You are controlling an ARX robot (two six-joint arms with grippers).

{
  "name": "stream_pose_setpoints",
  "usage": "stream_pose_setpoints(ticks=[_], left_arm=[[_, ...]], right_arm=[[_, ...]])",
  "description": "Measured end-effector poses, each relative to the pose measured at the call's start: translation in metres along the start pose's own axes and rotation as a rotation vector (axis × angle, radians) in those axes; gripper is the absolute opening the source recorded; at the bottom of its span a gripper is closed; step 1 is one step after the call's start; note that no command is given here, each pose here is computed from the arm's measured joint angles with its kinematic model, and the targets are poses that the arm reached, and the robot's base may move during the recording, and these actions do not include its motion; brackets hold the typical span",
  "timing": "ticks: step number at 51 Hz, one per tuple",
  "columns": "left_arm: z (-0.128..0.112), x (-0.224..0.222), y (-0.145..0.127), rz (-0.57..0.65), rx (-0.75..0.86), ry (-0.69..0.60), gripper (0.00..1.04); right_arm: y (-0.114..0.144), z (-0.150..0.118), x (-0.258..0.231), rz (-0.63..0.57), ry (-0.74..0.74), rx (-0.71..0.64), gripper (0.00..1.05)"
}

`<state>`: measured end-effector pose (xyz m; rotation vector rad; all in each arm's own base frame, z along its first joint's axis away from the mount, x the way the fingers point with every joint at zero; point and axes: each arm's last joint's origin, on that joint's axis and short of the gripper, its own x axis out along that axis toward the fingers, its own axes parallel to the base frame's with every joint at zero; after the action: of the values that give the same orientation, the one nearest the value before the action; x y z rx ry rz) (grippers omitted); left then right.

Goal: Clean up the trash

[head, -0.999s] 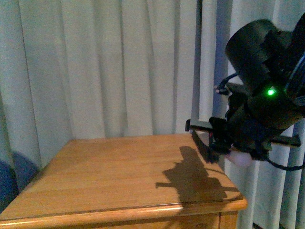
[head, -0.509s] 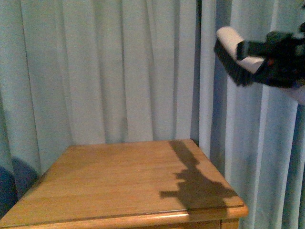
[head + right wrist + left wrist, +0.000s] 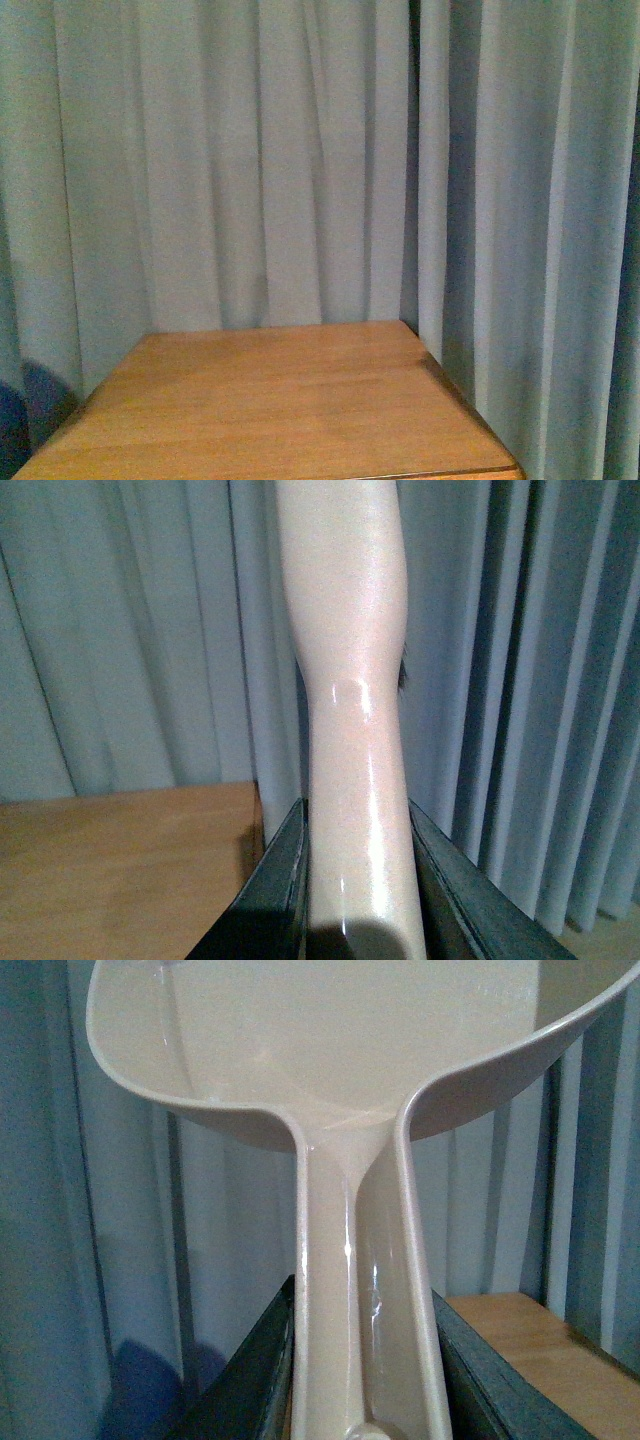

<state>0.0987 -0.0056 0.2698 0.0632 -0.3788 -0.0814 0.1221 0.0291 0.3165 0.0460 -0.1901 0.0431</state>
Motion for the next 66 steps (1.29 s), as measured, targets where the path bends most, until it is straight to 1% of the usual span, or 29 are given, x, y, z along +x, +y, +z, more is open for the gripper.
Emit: stream_pose_setpoints(ticks=[7,16,45,58,66], left_arm=[[0.0,0.0,0.0,0.0,0.0,0.0,0.28],[0.0,0.0,0.0,0.0,0.0,0.0,0.28],[0.0,0.0,0.0,-0.003,0.0,0.001,0.28],[-0.001,-0.001,0.0,0.005,0.0,0.002,0.28],[-0.001,-0.001,0.0,0.002,0.0,0.002,0.28]], right_arm=[[-0.007,0.004,-0.008,-0.032,-0.04,-0.011,0.22],[-0.009,-0.006,-0.007,-0.057,-0.018,-0.029,0.22],[-0.01,-0.005,-0.008,-0.07,-0.023,-0.036,0.22],[-0.009,-0.007,-0.007,-0.047,-0.016,-0.045,0.22],[-0.01,-0.006,-0.007,-0.065,-0.019,-0.045,0.22]])
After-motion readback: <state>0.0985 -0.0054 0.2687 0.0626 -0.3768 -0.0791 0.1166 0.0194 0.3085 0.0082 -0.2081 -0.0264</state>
